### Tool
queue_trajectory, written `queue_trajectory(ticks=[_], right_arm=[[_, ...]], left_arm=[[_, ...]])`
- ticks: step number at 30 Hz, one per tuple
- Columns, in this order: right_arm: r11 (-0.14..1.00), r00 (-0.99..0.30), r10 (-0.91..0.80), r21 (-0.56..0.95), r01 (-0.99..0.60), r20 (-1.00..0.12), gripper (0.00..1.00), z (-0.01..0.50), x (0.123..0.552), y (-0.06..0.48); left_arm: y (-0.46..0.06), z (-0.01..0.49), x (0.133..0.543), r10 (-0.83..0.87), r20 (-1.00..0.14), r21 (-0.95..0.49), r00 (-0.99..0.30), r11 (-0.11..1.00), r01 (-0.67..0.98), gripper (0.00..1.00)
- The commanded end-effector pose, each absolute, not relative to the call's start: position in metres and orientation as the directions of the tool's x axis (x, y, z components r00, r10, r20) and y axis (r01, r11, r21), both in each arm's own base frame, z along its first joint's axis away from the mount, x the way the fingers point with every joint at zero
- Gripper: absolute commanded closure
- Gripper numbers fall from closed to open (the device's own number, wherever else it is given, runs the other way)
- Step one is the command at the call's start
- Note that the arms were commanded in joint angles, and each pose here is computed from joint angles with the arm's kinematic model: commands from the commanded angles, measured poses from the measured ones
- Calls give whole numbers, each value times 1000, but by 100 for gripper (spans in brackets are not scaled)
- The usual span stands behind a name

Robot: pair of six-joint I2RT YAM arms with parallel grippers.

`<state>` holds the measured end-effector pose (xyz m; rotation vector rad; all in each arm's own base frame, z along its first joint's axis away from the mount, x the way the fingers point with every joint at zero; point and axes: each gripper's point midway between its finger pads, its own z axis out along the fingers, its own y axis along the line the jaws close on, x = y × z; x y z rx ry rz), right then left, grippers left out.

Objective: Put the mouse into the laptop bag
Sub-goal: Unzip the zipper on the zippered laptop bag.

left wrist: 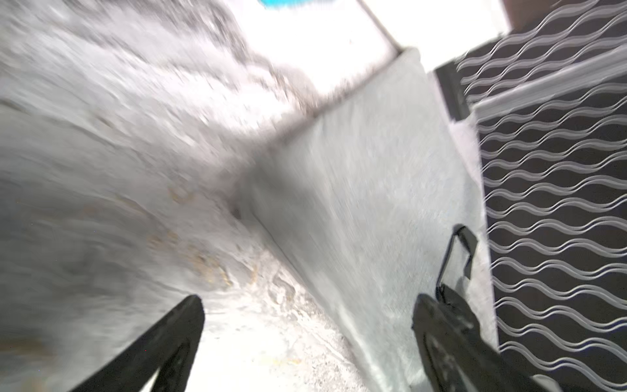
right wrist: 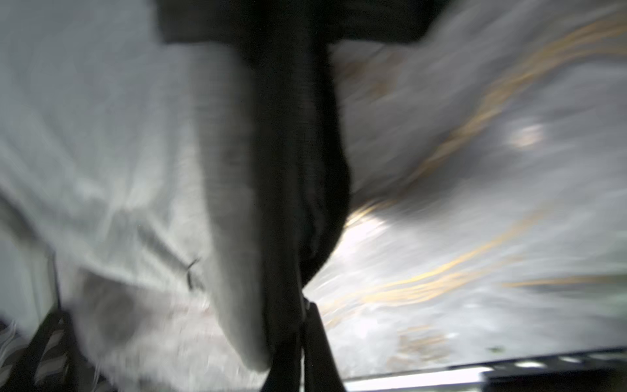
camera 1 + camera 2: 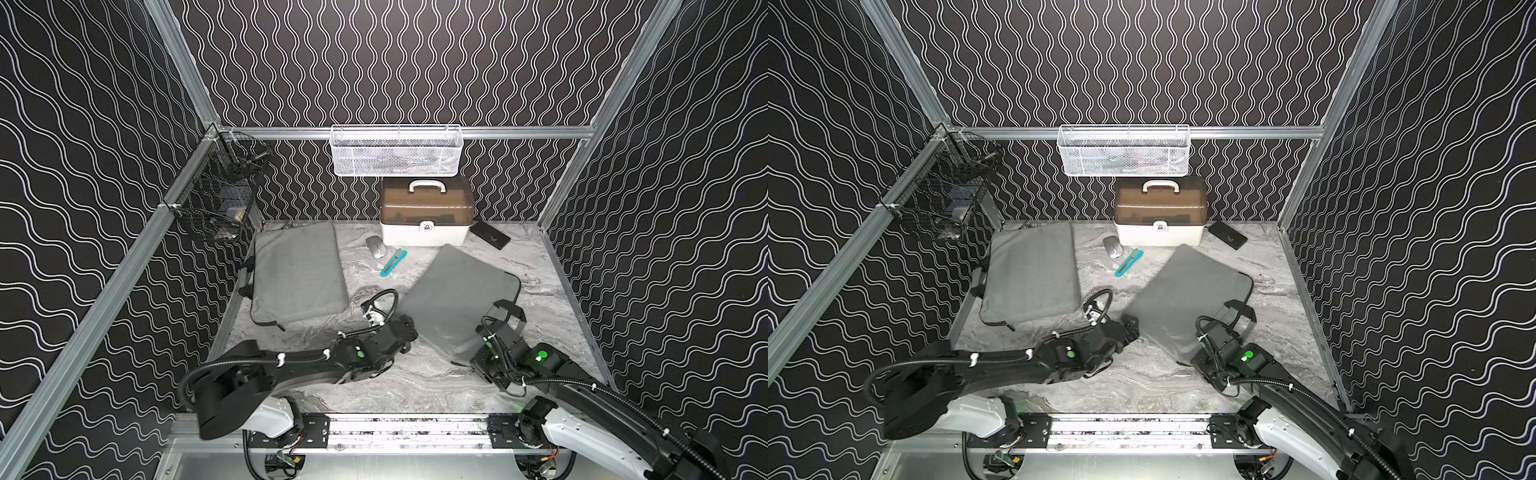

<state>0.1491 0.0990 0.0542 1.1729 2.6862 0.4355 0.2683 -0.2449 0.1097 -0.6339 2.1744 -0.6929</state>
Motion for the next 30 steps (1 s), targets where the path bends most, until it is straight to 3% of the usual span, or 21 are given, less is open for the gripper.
queue_trajectory(ticks=[1,6,12,20,25,27,29,30], right_arm=[[612,-620,784,207,763,-36,100,43,133,68],[542,-552,834,189,819,-1,100,42,151,59],[538,-539,841,35,842,42,100,40,154,55],[496,-502,864,117,860,31,100,41,163,57],[480,-493,866,141,866,79,100,38,161,65],[484,-499,860,144,863,102,100,38,159,69],[474,-499,854,176,863,148,100,36,158,78],[464,-499,846,204,862,186,100,33,158,86]], left_arm=[[-221,127,274,-588,-604,-612,-538,775,-160,1],[-218,123,280,-532,-619,-608,-578,790,-77,1],[-249,98,294,-502,-572,-671,-649,741,18,2],[-288,72,315,-464,-532,-687,-709,725,41,4],[-307,56,325,-451,-499,-711,-740,701,52,14],[-314,49,328,-444,-490,-712,-750,701,50,28],[-317,42,332,-444,-485,-707,-753,707,39,69],[-318,40,333,-445,-484,-705,-754,708,35,85]])
